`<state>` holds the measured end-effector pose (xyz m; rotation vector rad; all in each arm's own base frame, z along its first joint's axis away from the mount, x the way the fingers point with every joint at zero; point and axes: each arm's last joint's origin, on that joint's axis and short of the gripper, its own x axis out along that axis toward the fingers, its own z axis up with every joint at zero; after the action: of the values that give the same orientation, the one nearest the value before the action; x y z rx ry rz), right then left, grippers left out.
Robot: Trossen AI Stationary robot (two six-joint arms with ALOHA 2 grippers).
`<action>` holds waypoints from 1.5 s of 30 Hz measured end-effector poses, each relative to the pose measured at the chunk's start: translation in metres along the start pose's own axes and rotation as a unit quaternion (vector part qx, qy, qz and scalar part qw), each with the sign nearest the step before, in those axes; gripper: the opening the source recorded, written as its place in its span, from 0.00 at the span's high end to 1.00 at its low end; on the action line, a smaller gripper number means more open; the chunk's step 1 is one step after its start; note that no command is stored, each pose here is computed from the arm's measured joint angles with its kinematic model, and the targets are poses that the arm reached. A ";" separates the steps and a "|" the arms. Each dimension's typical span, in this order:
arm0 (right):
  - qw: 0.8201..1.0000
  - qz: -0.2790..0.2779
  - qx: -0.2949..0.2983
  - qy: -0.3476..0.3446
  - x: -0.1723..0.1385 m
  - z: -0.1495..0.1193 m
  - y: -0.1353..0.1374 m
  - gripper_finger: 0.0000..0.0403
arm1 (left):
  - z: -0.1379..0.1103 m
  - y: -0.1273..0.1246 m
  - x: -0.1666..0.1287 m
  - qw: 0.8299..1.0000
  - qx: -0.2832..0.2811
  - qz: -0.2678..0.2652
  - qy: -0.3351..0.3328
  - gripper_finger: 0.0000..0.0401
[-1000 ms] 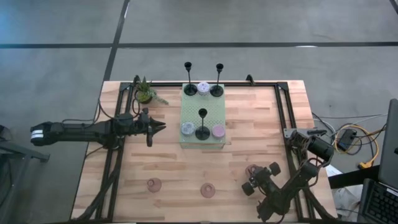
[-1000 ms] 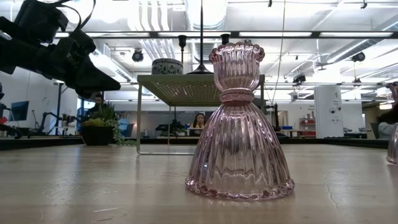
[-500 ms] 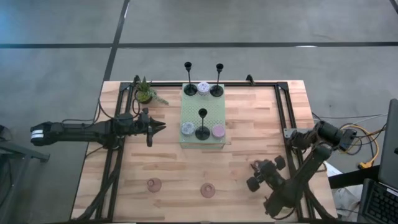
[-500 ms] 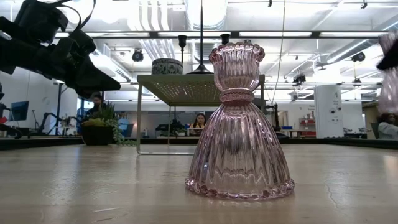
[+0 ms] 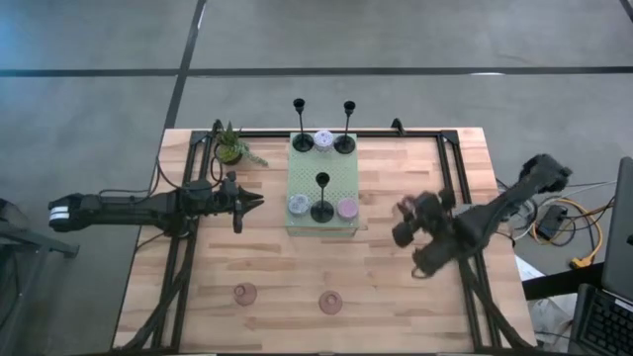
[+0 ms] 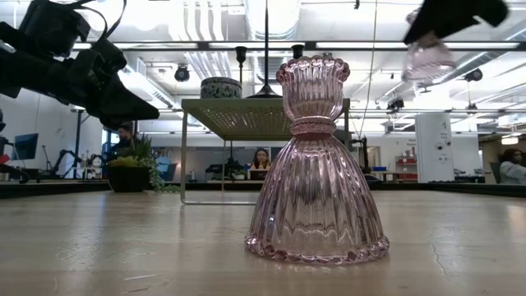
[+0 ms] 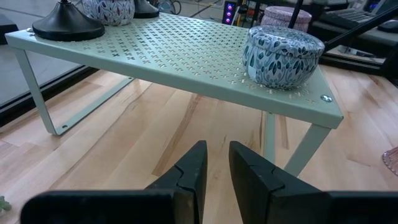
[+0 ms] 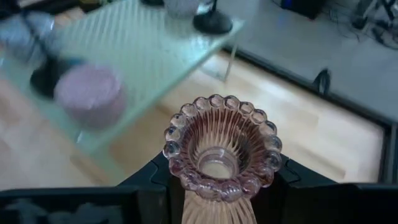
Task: Pick & Place candle stick holders
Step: Put the right pink candle holder on the shelf
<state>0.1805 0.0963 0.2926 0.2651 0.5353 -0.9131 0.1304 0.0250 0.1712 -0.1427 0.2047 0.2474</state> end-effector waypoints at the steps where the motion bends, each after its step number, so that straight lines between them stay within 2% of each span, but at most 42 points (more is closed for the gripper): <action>1: 1.000 0.007 0.004 -0.003 0.003 0.007 -0.004 0.70 | 0.000 0.000 0.000 1.000 0.000 0.000 0.000 0.82; 6: 0.997 0.063 -0.017 -0.027 0.021 0.036 -0.014 0.70 | 0.000 0.000 0.000 1.000 0.000 0.000 0.000 0.82; 12: 0.995 0.074 -0.009 -0.059 0.046 0.064 -0.034 0.70 | 0.000 0.000 0.000 1.000 0.000 0.000 0.000 0.82; 15: 0.992 0.106 -0.015 -0.068 0.058 0.075 -0.037 0.70 | 0.000 0.000 0.000 1.000 0.000 0.000 0.000 0.82; 18: 0.987 0.139 -0.031 -0.068 0.076 0.085 -0.036 0.70 | 0.000 0.000 0.000 1.000 0.000 0.000 0.000 0.82; 22: 0.986 0.146 -0.058 -0.048 0.100 0.092 -0.034 0.70 | 0.000 0.000 0.000 1.000 0.000 0.000 0.000 0.82; 27: 0.973 0.202 -0.094 -0.066 0.119 0.111 -0.028 0.70 | 0.000 0.000 0.000 1.000 0.000 0.000 0.000 0.82; 33: 0.958 0.249 -0.134 -0.051 0.147 0.124 -0.026 0.70 | 0.000 0.000 0.000 1.000 0.000 0.000 0.000 0.82; 38: 0.951 0.260 -0.158 -0.047 0.164 0.132 -0.020 0.70 | 0.000 0.000 0.000 1.000 0.000 0.000 0.000 0.82; 41: 0.948 0.269 -0.158 -0.067 0.171 0.139 -0.013 0.70 | 0.000 0.000 0.000 1.000 0.000 0.000 0.000 0.82; 45: 0.946 0.272 -0.164 -0.066 0.187 0.135 -0.003 0.70 | 0.000 0.000 0.000 1.000 0.000 0.000 0.000 0.82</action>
<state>0.3138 -0.0915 0.3040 0.0398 0.4475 -0.2938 0.1304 0.0250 0.1712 -0.1427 0.2046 0.2472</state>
